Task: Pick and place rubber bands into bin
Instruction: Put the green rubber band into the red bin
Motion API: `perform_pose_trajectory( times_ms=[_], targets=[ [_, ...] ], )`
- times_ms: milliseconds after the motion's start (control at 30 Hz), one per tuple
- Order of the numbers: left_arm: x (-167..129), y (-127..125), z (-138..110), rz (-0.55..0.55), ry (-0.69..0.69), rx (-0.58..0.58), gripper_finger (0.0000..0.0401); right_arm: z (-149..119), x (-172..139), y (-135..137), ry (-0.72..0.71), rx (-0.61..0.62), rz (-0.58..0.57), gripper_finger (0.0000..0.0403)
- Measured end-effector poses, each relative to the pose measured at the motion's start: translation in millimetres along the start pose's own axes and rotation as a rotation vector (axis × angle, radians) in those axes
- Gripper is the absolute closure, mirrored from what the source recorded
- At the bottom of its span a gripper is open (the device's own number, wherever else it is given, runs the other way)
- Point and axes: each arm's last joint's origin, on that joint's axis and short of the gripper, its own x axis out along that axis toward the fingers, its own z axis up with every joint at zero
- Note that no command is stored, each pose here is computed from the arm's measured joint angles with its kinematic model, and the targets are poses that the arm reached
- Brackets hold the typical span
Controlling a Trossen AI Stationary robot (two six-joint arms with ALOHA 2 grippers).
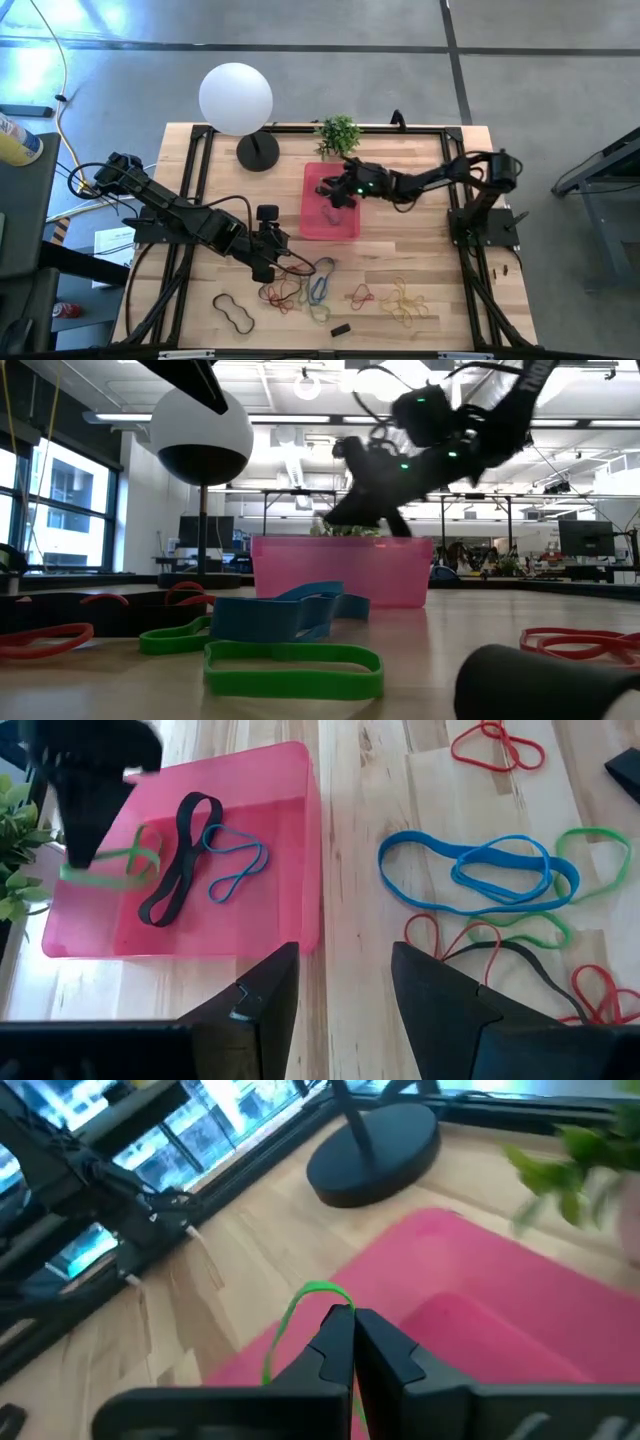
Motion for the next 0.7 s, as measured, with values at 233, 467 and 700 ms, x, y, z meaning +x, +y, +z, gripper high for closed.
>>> perform_pose_trajectory(
  times_ms=[233,467,700],
  targets=[
    [0.0,-0.7,-0.3,-0.022,0.007,-0.017,0.0251,23.1,23.5,5.0,0.164,-0.112,-0.115,0.0403],
    [-0.1,-0.8,-0.2,-0.023,0.005,-0.025,0.0251,40.2,27.6,1.9,0.176,-0.1,-0.162,0.0403],
    [-0.1,-0.5,-0.1,-0.013,0.003,-0.023,0.0251,39.9,27.4,0.0,0.202,-0.101,-0.153,0.0372]
  ],
)
